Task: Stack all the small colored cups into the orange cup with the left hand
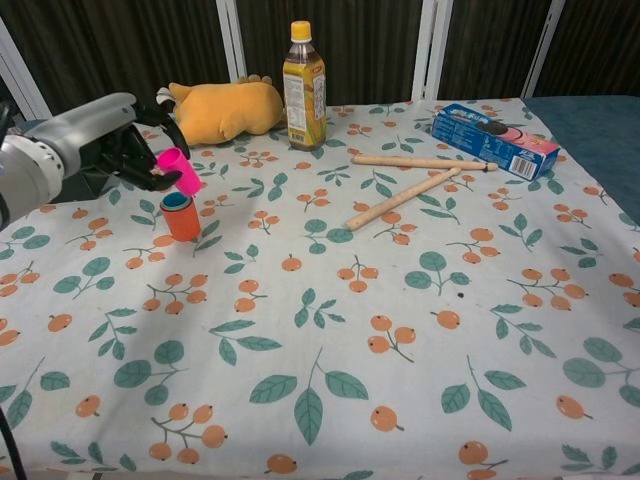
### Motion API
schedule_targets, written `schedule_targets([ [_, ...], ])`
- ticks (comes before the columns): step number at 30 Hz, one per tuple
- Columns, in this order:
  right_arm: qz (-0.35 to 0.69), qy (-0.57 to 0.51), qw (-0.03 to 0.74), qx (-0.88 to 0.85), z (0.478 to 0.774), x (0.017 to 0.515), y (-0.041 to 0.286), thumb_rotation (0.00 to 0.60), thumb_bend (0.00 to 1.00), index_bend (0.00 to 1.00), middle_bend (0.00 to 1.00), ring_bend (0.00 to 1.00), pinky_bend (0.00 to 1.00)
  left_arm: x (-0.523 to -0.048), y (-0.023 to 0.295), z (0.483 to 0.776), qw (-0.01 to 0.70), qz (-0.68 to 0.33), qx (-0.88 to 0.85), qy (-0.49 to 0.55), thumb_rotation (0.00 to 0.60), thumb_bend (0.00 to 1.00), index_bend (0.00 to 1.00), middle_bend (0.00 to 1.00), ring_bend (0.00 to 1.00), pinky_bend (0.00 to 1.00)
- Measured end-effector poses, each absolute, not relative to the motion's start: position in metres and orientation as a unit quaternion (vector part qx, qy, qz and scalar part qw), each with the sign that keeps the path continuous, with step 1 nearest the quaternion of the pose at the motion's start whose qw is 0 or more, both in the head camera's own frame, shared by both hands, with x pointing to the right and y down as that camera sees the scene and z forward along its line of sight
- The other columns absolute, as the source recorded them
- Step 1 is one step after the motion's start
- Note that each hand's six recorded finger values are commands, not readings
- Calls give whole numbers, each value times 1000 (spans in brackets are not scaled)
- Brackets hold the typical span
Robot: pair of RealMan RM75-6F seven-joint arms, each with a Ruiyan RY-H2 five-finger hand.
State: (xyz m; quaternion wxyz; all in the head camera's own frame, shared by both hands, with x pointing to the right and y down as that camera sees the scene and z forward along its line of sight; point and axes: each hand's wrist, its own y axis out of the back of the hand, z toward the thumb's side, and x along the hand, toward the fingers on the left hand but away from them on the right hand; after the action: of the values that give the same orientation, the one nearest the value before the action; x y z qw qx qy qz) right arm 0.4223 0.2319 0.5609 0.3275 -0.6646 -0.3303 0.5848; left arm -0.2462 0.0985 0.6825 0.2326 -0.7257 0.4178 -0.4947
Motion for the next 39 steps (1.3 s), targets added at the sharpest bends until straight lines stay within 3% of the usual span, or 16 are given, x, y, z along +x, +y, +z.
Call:
schedule_targets([
  [11,587,-336,326,-661,559,425,230,600,140,0,0,0,0,-246,88,705,238,-519,-708,416,600,367,573,1000,1000,1000],
  [28,588,-339,325,-659,558,427,229,600,140,0,0,0,0,-263,88,714,239,-533,-703,406,600,363,562,1000,1000,1000],
  [31,588,-339,325,-659,558,426,230,600,140,0,0,0,0,-265,90,716,240,-538,-703,398,600,366,462,1000,1000,1000],
  [37,587,-338,325,-660,558,425,230,600,140,0,0,0,0,-266,97,718,237,-544,-708,383,600,367,79,1000,1000,1000],
  [39,587,-338,326,-660,558,425,230,600,140,0,0,0,0,-266,97,716,237,-542,-709,385,600,369,5,1000,1000,1000],
])
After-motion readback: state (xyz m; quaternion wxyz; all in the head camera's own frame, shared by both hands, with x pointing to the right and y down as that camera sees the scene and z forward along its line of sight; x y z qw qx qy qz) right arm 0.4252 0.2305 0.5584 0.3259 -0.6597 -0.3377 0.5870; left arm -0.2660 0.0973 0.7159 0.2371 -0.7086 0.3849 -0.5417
